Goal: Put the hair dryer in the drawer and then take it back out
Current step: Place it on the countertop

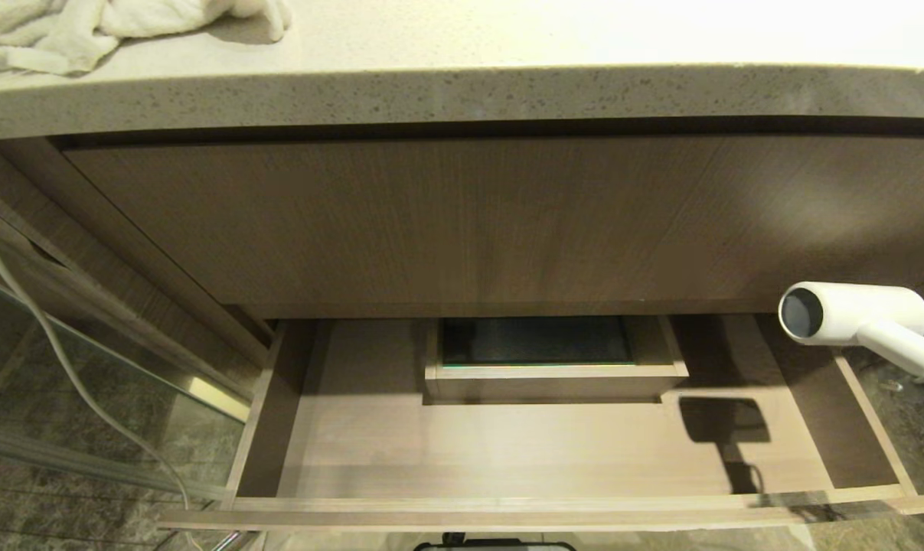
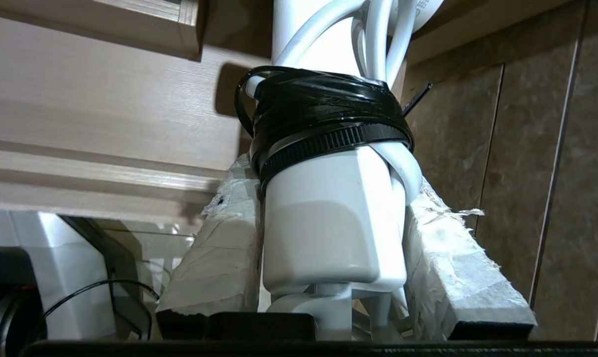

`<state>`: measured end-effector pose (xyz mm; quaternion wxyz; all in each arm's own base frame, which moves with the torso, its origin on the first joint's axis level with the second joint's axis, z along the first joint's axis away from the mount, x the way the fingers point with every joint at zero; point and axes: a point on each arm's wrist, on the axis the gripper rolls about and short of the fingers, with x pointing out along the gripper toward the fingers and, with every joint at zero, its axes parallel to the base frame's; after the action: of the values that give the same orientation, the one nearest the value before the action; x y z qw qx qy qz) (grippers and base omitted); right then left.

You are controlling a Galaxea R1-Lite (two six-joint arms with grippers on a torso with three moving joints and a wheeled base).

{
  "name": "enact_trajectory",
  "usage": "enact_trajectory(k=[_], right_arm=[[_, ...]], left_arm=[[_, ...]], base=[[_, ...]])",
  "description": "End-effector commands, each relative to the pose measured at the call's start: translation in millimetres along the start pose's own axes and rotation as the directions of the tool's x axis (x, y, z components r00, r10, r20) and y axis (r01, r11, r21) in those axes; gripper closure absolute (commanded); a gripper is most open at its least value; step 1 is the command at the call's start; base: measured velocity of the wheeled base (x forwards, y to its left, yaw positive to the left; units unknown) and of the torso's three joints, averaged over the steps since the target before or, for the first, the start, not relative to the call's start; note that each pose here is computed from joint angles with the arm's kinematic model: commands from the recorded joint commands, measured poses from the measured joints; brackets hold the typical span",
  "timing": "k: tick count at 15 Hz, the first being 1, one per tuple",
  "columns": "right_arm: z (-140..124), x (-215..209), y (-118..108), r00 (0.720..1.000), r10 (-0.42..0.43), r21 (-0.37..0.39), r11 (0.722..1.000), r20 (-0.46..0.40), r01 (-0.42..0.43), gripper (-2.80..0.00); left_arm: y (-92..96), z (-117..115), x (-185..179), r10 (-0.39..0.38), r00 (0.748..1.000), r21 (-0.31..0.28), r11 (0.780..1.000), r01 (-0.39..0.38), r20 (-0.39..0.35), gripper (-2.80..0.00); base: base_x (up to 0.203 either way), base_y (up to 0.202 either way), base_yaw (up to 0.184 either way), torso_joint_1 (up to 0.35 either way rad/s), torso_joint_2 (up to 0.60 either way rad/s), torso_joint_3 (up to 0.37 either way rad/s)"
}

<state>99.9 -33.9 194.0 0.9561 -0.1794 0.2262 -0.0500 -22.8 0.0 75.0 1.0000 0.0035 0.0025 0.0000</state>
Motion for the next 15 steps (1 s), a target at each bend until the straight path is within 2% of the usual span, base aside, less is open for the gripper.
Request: enact_trajectory(k=[1,6,9,13,15], right_arm=[[-3,-22,5,0.998,-0.027,-0.009,1.0,0.056,0.028,0.0],[-14,-64,18,0.988,-0.066,-0.019,0.997,0.14,0.07,0.0],[-19,-72,22,0.988,-0.063,-0.019,0.998,0.138,0.066,0.0],[-31,-100,33,0.966,-0.106,-0.028,0.993,0.237,0.116,0.0],[-33,-103,35,0.961,-0.11,-0.031,0.992,0.252,0.122,0.0]], left_arm=[[0.0,0,0,0.0,1.0,-0.001,1.0,0.0,-0.003,0.0],[0.0,0,0,0.0,1.0,0.001,1.0,0.0,-0.003,0.0],[0.0,0,0,0.0,1.0,-0.001,1.0,0.0,-0.003,0.0],[0.0,0,0,0.0,1.0,0.001,1.0,0.0,-0.003,0.0],[0.0,0,0,0.0,1.0,0.001,1.0,0.0,-0.003,0.0]], base=[[0.0,0.0,0.0,0.0,0.0,0.0],[0.0,0.0,0.0,0.0,0.0,0.0],[0.0,0.0,0.0,0.034,-0.04,-0.007],[0.0,0.0,0.0,0.243,-0.42,-0.17],[0.0,0.0,0.0,0.18,-0.46,-0.205]])
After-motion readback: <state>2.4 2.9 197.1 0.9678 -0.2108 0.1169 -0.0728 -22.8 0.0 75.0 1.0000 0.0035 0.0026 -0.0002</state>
